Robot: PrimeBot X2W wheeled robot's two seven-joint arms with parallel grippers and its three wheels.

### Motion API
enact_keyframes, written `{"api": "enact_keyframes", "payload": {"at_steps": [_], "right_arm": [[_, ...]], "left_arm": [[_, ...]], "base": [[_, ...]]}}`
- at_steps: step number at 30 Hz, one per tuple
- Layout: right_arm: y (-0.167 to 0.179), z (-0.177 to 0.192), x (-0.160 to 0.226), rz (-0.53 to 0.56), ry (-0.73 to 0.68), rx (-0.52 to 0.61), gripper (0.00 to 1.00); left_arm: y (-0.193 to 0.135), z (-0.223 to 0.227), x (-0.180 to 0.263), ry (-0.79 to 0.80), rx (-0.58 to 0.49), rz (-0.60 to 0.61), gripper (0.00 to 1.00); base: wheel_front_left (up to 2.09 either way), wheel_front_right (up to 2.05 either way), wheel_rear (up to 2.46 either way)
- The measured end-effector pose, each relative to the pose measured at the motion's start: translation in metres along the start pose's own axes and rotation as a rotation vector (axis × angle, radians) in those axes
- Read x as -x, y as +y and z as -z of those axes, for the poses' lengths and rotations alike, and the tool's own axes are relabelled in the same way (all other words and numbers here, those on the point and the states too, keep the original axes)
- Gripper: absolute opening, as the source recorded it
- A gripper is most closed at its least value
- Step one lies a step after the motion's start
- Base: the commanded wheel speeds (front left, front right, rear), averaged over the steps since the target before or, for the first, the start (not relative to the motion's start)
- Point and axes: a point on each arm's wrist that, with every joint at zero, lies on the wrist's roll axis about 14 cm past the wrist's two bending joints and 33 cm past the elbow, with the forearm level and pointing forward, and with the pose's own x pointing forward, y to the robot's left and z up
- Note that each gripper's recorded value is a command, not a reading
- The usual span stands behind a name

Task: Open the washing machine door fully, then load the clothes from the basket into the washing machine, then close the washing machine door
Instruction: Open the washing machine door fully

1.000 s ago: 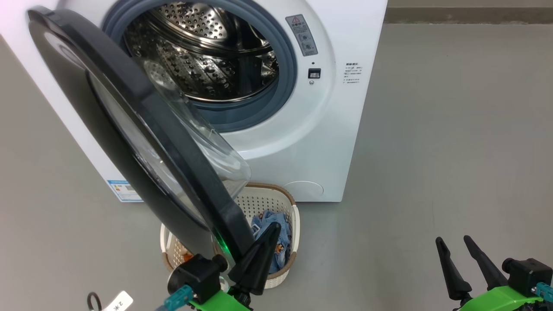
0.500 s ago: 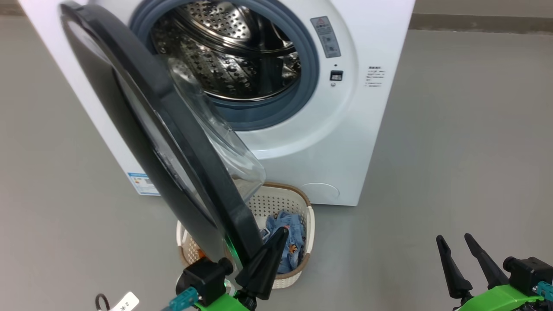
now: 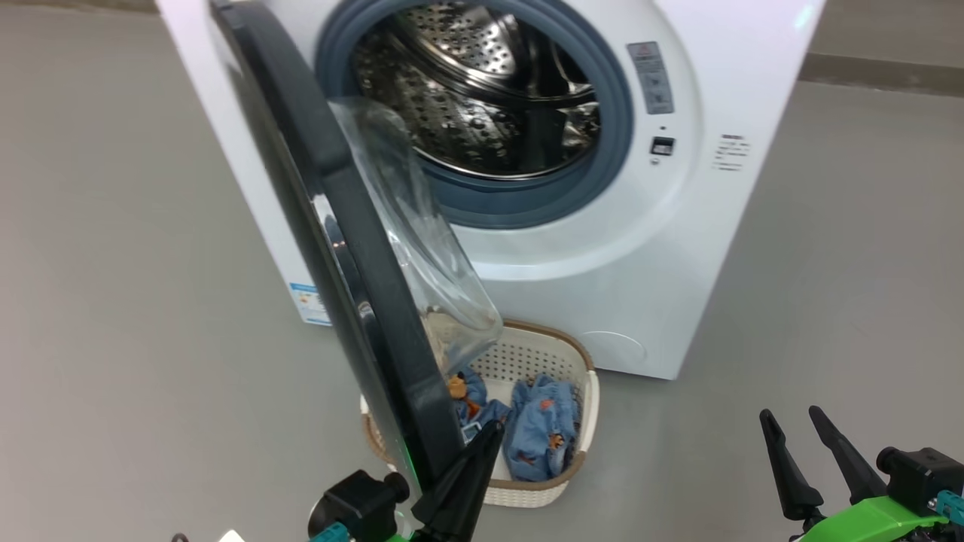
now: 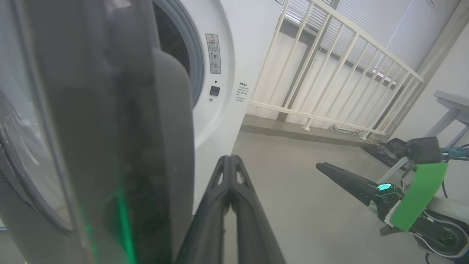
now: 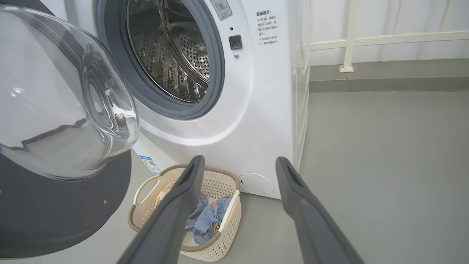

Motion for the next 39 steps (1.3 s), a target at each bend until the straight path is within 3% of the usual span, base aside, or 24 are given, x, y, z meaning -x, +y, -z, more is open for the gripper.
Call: {"api": "enact_keyframes", "payload": {"at_steps": [15, 26, 39], "right_arm": [[0.049, 0.012, -0.025, -0.146, 0.040, 0.008, 1.00], [0.081, 0.014, -0.037, -0.230, 0.047, 0.008, 1.00], [0.084, 0.016, -0.030, -0.229, 0.051, 0.000, 1.00]], "left_arm": [[0.043, -0.016, 0.040, -0.041, -0.080, -0.187, 0.00], [0.099, -0.044, 0.082, -0.096, -0.177, -0.423, 0.00], [0.152, -0.073, 0.118, -0.122, -0.272, -0.599, 0.00]], "base": [[0.00, 0.00, 0.00], [0.00, 0.00, 0.00], [0.00, 0.00, 0.00]]}}
